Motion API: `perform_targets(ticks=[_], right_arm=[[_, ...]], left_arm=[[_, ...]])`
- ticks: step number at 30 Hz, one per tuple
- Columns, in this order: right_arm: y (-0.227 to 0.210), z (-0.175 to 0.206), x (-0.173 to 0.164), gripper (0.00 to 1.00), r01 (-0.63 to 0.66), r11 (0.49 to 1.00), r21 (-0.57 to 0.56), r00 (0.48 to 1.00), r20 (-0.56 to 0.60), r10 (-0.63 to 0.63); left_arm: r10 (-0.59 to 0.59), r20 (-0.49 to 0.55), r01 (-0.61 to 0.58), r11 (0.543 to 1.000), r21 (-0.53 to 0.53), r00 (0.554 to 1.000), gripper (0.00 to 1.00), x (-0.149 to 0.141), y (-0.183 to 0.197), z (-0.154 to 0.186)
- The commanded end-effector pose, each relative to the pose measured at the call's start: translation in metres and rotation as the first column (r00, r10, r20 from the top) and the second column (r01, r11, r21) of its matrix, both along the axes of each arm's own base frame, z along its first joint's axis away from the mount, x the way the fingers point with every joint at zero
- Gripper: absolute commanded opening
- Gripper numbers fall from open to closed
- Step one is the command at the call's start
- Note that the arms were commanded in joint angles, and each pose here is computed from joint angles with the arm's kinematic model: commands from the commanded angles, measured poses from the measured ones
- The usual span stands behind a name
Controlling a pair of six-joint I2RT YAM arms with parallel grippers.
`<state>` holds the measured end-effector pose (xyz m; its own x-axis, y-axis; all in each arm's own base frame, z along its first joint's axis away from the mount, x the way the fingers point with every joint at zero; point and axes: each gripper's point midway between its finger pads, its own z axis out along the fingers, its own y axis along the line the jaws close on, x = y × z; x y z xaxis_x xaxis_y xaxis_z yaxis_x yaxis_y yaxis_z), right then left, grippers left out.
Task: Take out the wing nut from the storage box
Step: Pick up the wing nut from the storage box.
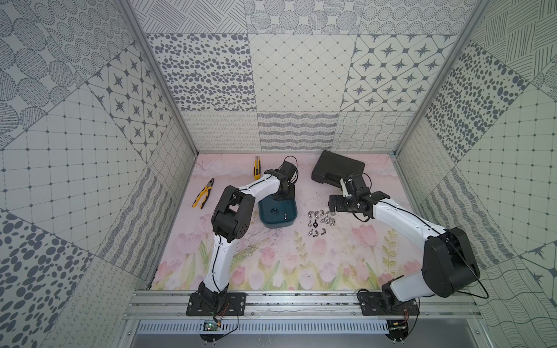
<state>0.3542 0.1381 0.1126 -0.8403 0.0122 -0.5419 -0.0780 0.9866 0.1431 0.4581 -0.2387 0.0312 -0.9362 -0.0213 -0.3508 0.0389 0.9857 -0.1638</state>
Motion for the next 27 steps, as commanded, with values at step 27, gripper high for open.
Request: perform_targets(ticks=[27], right_arm=[[-0.068, 0.007, -0.004, 0.97, 0.199, 0.980, 0.005, 0.979, 0.040, -0.199]], left_arm=[[-0.353, 0.111, 0.359, 0.932, -0.041, 0.929, 0.01, -0.133, -0.126, 0.096]])
